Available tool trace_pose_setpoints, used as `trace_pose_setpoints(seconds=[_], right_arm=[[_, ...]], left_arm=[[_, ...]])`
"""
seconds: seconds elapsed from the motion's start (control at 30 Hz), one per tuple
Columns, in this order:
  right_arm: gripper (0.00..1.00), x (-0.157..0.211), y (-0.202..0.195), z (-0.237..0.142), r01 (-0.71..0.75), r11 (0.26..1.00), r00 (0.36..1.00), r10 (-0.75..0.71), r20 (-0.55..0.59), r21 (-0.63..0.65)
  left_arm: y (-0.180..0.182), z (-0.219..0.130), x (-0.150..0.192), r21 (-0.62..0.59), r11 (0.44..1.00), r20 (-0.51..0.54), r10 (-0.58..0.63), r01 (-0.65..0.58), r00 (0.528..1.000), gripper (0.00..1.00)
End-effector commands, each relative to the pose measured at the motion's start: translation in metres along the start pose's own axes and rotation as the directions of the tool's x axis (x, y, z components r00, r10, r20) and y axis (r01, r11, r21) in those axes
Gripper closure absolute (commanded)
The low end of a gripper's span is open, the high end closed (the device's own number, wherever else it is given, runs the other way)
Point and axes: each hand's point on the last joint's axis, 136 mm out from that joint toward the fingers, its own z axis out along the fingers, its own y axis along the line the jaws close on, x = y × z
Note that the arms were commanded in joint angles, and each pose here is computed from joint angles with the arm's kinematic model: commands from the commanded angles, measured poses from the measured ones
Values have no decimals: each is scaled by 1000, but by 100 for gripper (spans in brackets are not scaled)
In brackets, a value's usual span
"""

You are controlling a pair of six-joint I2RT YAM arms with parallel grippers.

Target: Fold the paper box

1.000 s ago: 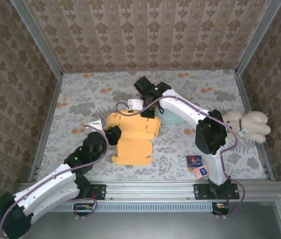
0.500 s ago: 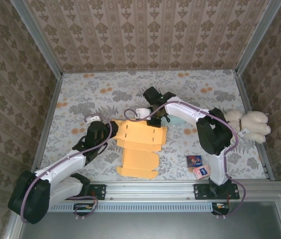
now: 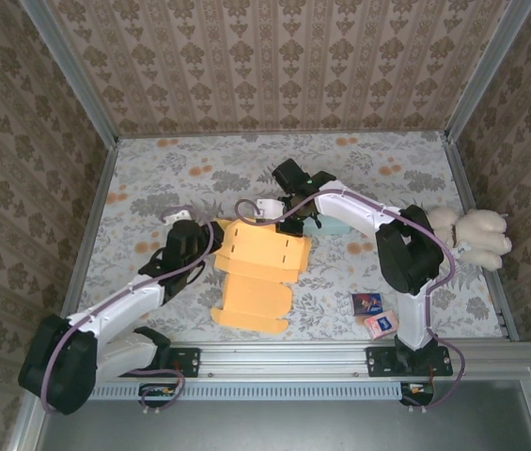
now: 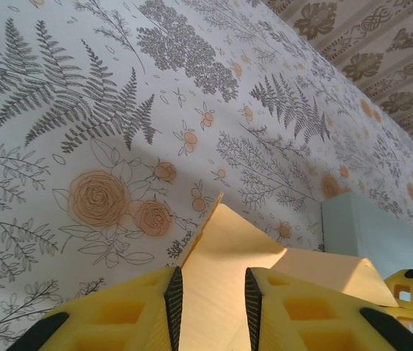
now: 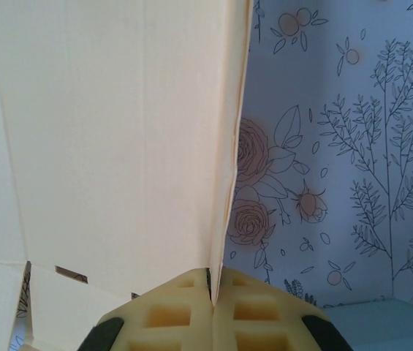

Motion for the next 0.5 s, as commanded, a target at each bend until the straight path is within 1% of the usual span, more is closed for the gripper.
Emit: trace_pose_setpoints(seconds=[0.0, 0.1, 0.2, 0.33, 0.47], right_arm=[[100, -20, -3, -15, 21, 1000, 997, -22, 72, 16], [100, -19, -4, -12, 14, 1000, 998, -15, 66, 19], [100, -22, -6, -16, 3, 1000, 997, -5, 78, 21], [100, -29, -3, -22, 4, 1000, 993, -6, 115, 13], [100, -31, -2, -24, 10, 1000, 992, -13, 129, 20]], left_arm=[[-10, -24, -25, -4, 1000, 84, 29, -29, 996, 70], [-16, -52, -39, -7, 998, 162, 55, -55, 985, 69], [-29, -72, -42, 39, 996, 189, 69, -78, 979, 68], [-55, -75, -28, 137, 986, 143, 71, -90, 987, 68], [-87, -65, -10, 213, 971, 77, 93, -107, 993, 69]])
